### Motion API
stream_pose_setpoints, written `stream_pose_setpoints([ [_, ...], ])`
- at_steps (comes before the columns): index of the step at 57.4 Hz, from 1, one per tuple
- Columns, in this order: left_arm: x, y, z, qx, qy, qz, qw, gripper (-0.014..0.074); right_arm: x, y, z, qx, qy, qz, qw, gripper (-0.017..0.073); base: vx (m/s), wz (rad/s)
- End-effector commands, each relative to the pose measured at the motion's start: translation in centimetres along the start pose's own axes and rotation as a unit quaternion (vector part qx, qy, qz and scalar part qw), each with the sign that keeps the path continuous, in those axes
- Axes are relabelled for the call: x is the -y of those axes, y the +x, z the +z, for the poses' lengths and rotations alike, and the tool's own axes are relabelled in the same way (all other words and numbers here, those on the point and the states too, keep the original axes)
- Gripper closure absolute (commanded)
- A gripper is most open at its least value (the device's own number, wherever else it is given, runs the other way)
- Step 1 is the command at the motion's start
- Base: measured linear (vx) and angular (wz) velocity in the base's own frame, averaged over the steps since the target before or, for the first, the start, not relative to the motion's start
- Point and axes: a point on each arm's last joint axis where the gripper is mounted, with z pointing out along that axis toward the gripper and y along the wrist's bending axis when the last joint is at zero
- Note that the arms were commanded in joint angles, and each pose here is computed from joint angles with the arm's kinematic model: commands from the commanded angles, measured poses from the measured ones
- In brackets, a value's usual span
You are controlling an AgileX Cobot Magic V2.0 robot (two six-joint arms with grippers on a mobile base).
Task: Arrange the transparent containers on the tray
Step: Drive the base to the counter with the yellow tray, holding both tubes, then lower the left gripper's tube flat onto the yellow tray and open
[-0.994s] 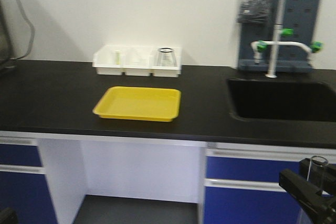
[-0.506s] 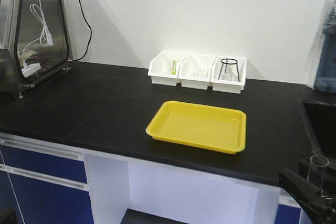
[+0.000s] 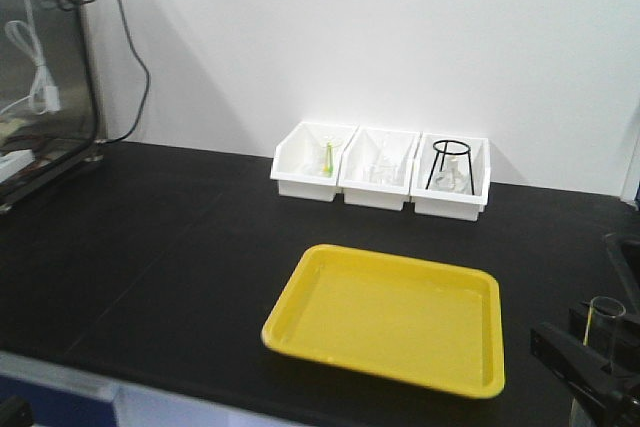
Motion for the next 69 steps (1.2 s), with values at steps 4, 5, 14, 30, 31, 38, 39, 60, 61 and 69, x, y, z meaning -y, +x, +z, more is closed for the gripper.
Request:
stream_pose_setpoints([
  [4, 0.3, -1.1, 0.0, 0.020, 0.015, -0.015, 1.000, 0.0600, -0.1, -1.7, -0.3, 0.046, -0.013, -0.008, 0.999, 0.0571, 0.41, -0.22],
  [5, 0.3, -1.1, 0.0, 0.020, 0.015, -0.015, 1.000, 0.0600, -0.1, -1.7, -0.3, 0.046, -0.013, -0.008, 0.999, 0.0571, 0.41, -0.26],
  [14, 0.3, -1.1, 0.0, 0.020, 0.015, -0.015, 1.000, 0.0600, -0.1, -1.7, -0.3, 0.046, -0.013, -0.008, 0.999, 0.0571, 0.40, -0.31],
  [30, 0.3, -1.1, 0.0, 0.020, 0.014, -0.015, 1.000, 0.0600, -0.1, -1.7, -0.3, 0.046, -0.013, -0.008, 0.999, 0.0571, 0.36, -0.41],
  [31, 0.3, -1.1, 0.0, 0.020, 0.014, -0.015, 1.000, 0.0600, -0.1, -1.7, -0.3, 0.046, -0.013, -0.008, 0.999, 0.0571, 0.31, -0.42],
  [38, 0.3, -1.0, 0.1, 0.018, 0.011, -0.015, 1.000, 0.0600, -0.1, -1.7, -0.3, 0.046, -0.013, -0.008, 0.999, 0.0571, 0.29, -0.41],
  [39, 0.3, -1.0, 0.1, 0.018, 0.011, -0.015, 1.000, 0.0600, -0.1, -1.7, -0.3, 0.046, -0.013, -0.008, 0.999, 0.0571, 0.26, -0.41],
  [60, -0.6, -0.7, 0.0, 0.002, -0.037, -0.016, 0.999, 0.0600, -0.1, -1.7, -0.3, 0.046, -0.013, -0.008, 0.999, 0.0571, 0.17, -0.26],
  [61, -0.7, -0.7, 0.0, 0.001, -0.040, -0.016, 0.999, 0.0600, -0.1, -1.7, -0.3, 0.046, -0.013, -0.008, 0.999, 0.0571, 0.05, -0.04],
  [69, -1.0, -0.6, 0.0, -0.005, -0.058, -0.016, 0.998, 0.0600, -0.1, -1.7, -0.3, 0.046, -0.013, -0.008, 0.999, 0.0571, 0.02, -0.03],
])
